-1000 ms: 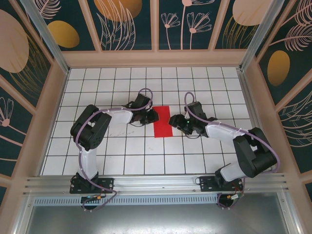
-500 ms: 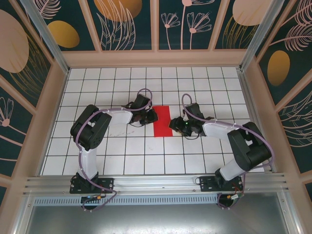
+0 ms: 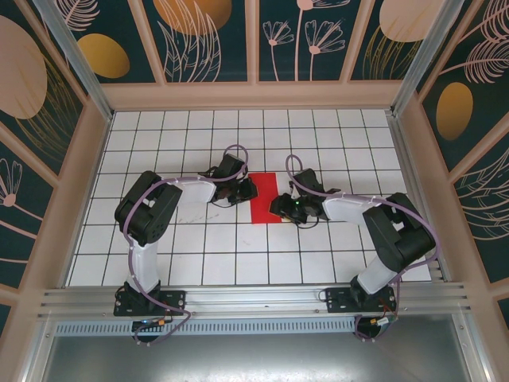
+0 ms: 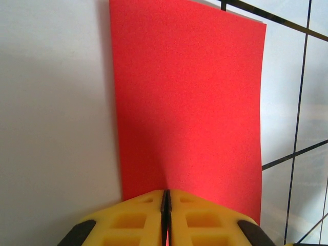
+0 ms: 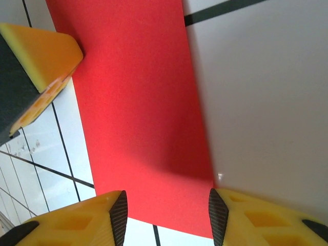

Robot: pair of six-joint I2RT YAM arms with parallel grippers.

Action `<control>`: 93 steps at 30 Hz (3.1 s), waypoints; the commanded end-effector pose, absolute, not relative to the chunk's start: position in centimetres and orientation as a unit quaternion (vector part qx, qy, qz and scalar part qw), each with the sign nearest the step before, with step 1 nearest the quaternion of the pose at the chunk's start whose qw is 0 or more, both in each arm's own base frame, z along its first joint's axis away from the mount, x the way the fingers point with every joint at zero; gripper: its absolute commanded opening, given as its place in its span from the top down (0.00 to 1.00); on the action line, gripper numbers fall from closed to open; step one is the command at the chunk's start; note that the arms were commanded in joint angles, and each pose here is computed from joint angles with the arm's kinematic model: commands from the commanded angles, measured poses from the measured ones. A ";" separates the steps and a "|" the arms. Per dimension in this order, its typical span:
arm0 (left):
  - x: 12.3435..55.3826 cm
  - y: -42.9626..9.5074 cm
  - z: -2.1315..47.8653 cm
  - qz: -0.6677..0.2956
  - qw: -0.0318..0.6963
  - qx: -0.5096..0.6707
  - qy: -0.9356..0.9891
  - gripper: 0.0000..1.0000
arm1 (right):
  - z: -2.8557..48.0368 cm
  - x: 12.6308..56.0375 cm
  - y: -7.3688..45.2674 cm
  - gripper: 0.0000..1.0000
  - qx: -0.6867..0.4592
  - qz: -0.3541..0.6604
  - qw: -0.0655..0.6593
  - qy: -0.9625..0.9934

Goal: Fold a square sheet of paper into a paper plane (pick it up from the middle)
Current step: Third fold the triangle at the center of the table.

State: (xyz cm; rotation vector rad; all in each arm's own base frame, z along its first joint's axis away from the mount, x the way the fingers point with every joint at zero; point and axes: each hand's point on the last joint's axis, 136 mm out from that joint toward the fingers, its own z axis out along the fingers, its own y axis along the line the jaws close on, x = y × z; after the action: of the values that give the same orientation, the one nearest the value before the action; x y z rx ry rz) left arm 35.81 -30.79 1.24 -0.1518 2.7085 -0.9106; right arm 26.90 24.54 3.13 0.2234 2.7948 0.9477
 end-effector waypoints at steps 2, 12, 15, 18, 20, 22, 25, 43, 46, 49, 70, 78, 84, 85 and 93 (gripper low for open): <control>33.3 -28.2 -3.5 -0.251 0.092 -0.075 0.961 0.87 | 3.2 27.3 24.6 0.50 0.070 0.308 0.093 0.944; 33.3 -28.2 -3.6 -0.250 0.091 -0.074 0.961 0.87 | 3.0 27.5 24.3 0.47 0.074 0.298 0.098 0.947; 33.4 -28.2 -3.5 -0.251 0.091 -0.074 0.961 0.87 | 3.2 27.2 24.9 0.49 0.067 0.315 0.092 0.942; 33.4 -28.3 -3.5 -0.251 0.091 -0.074 0.961 0.87 | 3.9 27.0 25.7 0.51 0.059 0.344 0.086 0.933; 33.4 -28.2 -3.5 -0.251 0.091 -0.075 0.961 0.87 | 4.4 26.9 26.0 0.52 0.058 0.361 0.087 0.927; 33.3 -28.3 -3.5 -0.251 0.091 -0.074 0.961 0.87 | 5.4 26.9 26.2 0.52 0.058 0.383 0.096 0.917; 33.3 -28.3 -3.5 -0.251 0.091 -0.074 0.961 0.87 | 6.8 26.4 26.4 0.53 0.057 0.415 0.107 0.902; 33.3 -28.4 -3.3 -0.254 0.091 -0.073 0.960 0.87 | 7.8 27.1 26.0 0.57 0.088 0.494 0.115 0.857; 33.3 -28.4 -3.3 -0.254 0.091 -0.073 0.960 0.87 | 7.6 27.4 25.9 0.56 0.092 0.491 0.119 0.858; 33.4 -28.4 -3.3 -0.254 0.091 -0.073 0.960 0.87 | 7.3 27.8 26.0 0.56 0.093 0.490 0.120 0.858; 33.9 -30.2 0.3 -0.318 0.116 -0.046 0.940 0.85 | 4.1 27.0 25.2 0.84 0.139 0.459 0.052 0.876; 34.1 -31.8 4.5 -0.382 0.150 -0.011 0.912 0.80 | 3.3 25.5 24.3 0.99 0.140 0.433 0.031 0.890; 33.4 -30.9 1.2 -0.344 0.118 -0.021 0.931 0.84 | 3.6 24.9 24.0 0.98 0.140 0.433 0.029 0.890; 33.3 -30.8 0.9 -0.339 0.116 -0.022 0.933 0.84 | 3.7 24.9 24.0 0.97 0.141 0.434 0.030 0.889; 33.1 -29.9 -0.8 -0.309 0.108 -0.028 0.944 0.87 | 4.3 25.1 23.3 0.80 0.155 0.420 0.046 0.893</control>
State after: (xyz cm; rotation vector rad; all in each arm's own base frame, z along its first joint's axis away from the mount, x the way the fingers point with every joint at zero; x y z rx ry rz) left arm 33.71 -30.84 1.48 -0.0764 2.7075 -1.0026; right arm 25.39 24.05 4.06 0.4445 2.7253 1.3199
